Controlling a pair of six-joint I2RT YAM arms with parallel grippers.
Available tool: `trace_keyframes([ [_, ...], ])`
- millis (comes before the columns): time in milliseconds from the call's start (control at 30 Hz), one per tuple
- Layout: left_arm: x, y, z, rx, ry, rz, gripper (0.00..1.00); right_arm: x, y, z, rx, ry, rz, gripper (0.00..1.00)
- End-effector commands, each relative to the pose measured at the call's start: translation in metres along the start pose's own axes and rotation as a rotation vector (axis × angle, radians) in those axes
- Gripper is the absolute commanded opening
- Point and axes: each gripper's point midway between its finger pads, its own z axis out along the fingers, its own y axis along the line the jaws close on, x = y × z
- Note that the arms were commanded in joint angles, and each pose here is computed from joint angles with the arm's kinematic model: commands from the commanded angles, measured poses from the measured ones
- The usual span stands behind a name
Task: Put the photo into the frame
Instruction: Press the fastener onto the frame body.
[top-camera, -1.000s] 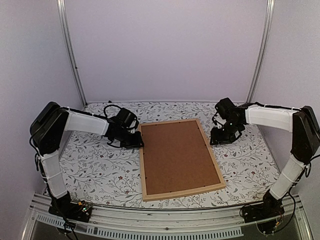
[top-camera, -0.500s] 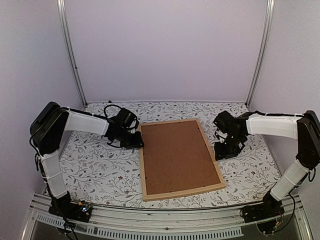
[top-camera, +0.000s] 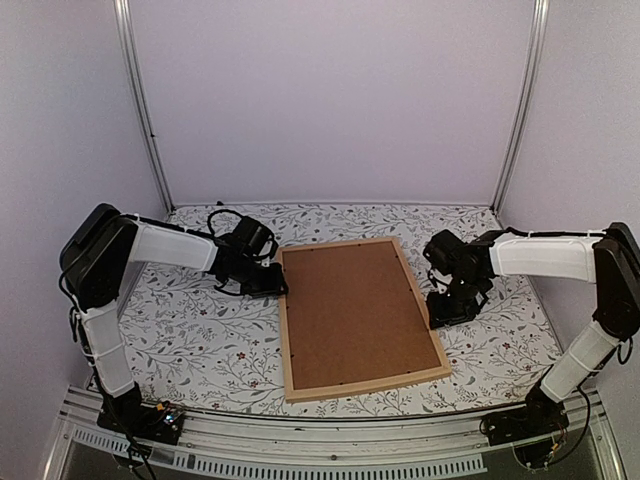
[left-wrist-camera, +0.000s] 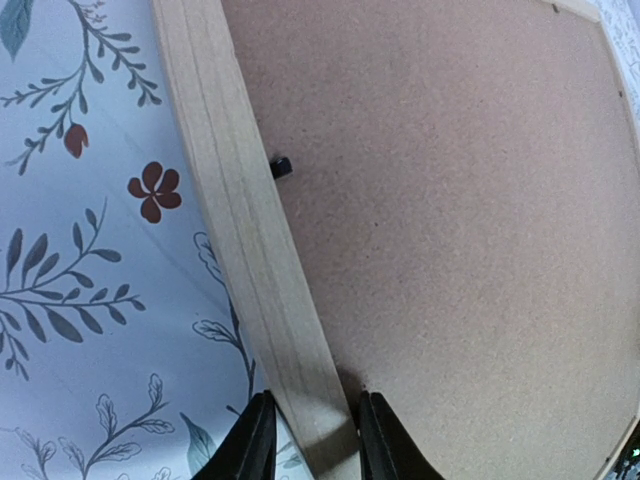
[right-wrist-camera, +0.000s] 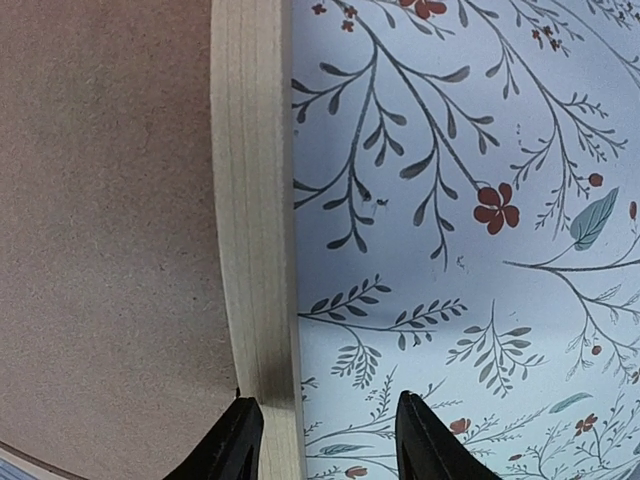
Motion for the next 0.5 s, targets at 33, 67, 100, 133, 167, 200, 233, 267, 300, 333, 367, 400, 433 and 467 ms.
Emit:
trace_keyframes([
  [33,0.0386,0.0008,0.0102,0.01,0.124,0.025,0.3,0.0056,0.0006,0.0039,0.024,0.011,0.002,0.49],
  [67,0.0388,0.0007,0.0102,0.01,0.125,0.025,0.3,0.006,0.0004,0.0049,0.029,0.013,0.002,0.5],
  [100,0.0382,0.0003,0.0099,0.012,0.124,0.025,0.3,0.0068,-0.0001,0.0059,0.034,0.017,0.001,0.5],
  [133,0.0384,0.0006,0.0102,0.011,0.124,0.025,0.3,0.0069,-0.0006,0.0064,0.038,0.017,0.002,0.51],
  [167,0.0386,0.0007,0.0104,0.011,0.125,0.025,0.3,0.0069,-0.0007,0.007,0.04,0.018,0.004,0.51],
  [200,0.038,0.0001,0.0103,0.013,0.123,0.025,0.3,0.0067,-0.0008,0.0077,0.043,0.019,0.004,0.52],
  [233,0.0384,0.0002,0.0105,0.013,0.124,0.025,0.31,0.0063,-0.0013,0.0079,0.047,0.017,0.005,0.53],
  [267,0.0377,-0.0002,0.0104,0.014,0.123,0.027,0.3,0.0062,-0.0021,0.0084,0.054,0.018,0.004,0.54],
  [300,0.0374,-0.0004,0.0103,0.014,0.122,0.026,0.3,0.0059,-0.0029,0.0086,0.058,0.019,0.005,0.55],
  [333,0.0382,-0.0003,0.0102,0.015,0.125,0.026,0.3,0.0058,-0.0039,0.0084,0.063,0.018,0.008,0.57],
  [367,0.0381,-0.0001,0.0102,0.014,0.125,0.028,0.3,0.0057,-0.0046,0.008,0.068,0.016,0.008,0.59],
  [400,0.0377,-0.0003,0.0098,0.014,0.124,0.027,0.31,0.0053,-0.0055,0.0064,0.072,0.012,0.013,0.61],
  [433,0.0384,0.0002,0.0099,0.013,0.125,0.027,0.3,0.0048,-0.0062,0.0039,0.074,0.006,0.015,0.64],
  [467,0.0389,0.0003,0.0096,0.012,0.126,0.028,0.3,0.005,-0.0076,0.0022,0.078,0.004,0.017,0.66],
])
